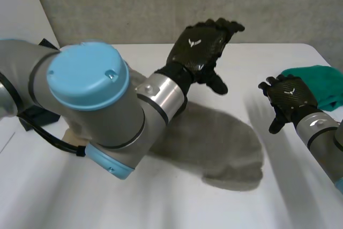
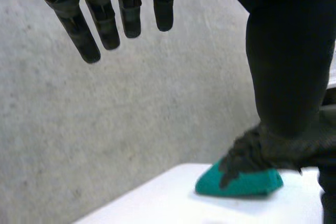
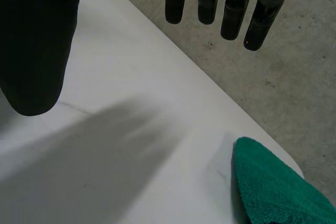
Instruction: Fold the laundry.
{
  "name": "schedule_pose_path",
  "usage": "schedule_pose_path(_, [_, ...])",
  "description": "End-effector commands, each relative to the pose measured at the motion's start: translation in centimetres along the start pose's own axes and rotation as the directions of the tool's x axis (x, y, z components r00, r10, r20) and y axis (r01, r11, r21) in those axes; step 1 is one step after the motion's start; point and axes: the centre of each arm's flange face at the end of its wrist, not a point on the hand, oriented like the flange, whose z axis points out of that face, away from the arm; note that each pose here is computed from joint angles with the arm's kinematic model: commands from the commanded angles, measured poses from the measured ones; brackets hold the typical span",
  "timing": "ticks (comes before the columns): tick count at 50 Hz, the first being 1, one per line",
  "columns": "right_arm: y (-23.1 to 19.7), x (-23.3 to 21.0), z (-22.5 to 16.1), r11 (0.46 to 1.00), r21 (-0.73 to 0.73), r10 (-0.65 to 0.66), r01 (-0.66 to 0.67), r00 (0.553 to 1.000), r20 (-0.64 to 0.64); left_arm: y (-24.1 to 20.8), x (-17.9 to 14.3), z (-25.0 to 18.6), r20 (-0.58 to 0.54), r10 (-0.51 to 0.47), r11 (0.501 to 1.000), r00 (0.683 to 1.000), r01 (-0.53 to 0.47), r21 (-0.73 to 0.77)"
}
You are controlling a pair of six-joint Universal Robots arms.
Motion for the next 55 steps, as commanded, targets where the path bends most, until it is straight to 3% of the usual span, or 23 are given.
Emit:
schedule_pose_path(1, [-0.3, -0.1, -0.1, 1.0, 0.01, -0.006, 0.006, 1.0, 0.005, -1.2, -4.8, -1.0, 0.115, 0.097, 0.995, 0.989, -0.096, -0.018])
schedule_pose_path(4, [-0.8, -0.1, -0.5, 1.0, 0.017, -0.007, 0.007, 1.0, 0.012, -2.3, -8.0, -2.3, 0.198, 0.182, 0.983, 0.963, -0.179, -0.036])
schedule_pose_path(9, [-0.8, -0.5, -1.0, 1.0, -0.009, 0.002, -0.002, 0.999, 0.049, -2.4, -10.3, -3.9, 0.248, 0.333, 0.943, 0.91, -0.317, -0.103])
schedule_pose_path(14, [-0.9, -0.8, -1.2, 1.0, -0.011, 0.002, -0.001, 0.998, 0.062, 0.4, -12.8, -4.7, 0.235, 0.52, 0.848, 0.821, -0.464, -0.257])
schedule_pose_path(18, [-0.9, -1.1, -1.2, 1.0, -0.011, 0.001, -0.001, 0.998, 0.068, 3.1, -14.5, -4.7, 0.191, 0.616, 0.77, 0.764, -0.534, -0.349])
schedule_pose_path(22, [-0.8, -1.4, -1.3, 1.0, -0.015, -0.006, 0.008, 0.997, 0.078, 5.6, -15.3, -4.4, 0.152, 0.642, 0.737, 0.752, -0.55, -0.394])
schedule_pose_path(30, [-0.1, -1.7, -1.3, 0.999, -0.036, -0.003, 0.006, 0.996, 0.089, 7.9, -15.7, -3.2, 0.128, 0.637, 0.733, 0.76, -0.545, -0.407])
schedule_pose_path(35, [-0.1, -1.6, -1.2, 0.999, -0.038, -0.002, 0.005, 0.996, 0.085, 7.0, -14.7, -2.3, 0.137, 0.645, 0.739, 0.752, -0.567, -0.363])
schedule_pose_path(39, [-0.1, -1.5, -1.2, 0.999, -0.036, -0.003, 0.006, 0.997, 0.082, 3.6, -12.1, -1.0, 0.177, 0.653, 0.754, 0.737, -0.61, -0.243])
schedule_pose_path(43, [-0.1, -1.3, -1.1, 0.999, -0.037, -0.001, 0.004, 0.997, 0.073, 0.1, -9.0, -0.6, 0.205, 0.616, 0.786, 0.76, -0.608, -0.111])
schedule_pose_path(45, [-0.1, -1.2, -1.1, 0.999, -0.039, 0.004, -0.001, 0.998, 0.068, -0.4, -6.5, -0.6, 0.175, 0.57, 0.82, 0.803, -0.57, -0.054])
schedule_pose_path(52, [-0.1, -1.1, -1.0, 0.999, -0.037, 0.01, -0.008, 0.998, 0.059, 2.1, 0.9, -1.5, 0.004, 0.373, 0.928, 0.928, -0.373, -0.006])
schedule_pose_path(55, [-0.1, -1.0, -1.0, 0.999, -0.035, 0.009, -0.008, 0.998, 0.056, 5.1, 2.5, -1.4, -0.048, 0.314, 0.948, 0.948, -0.315, -0.031])
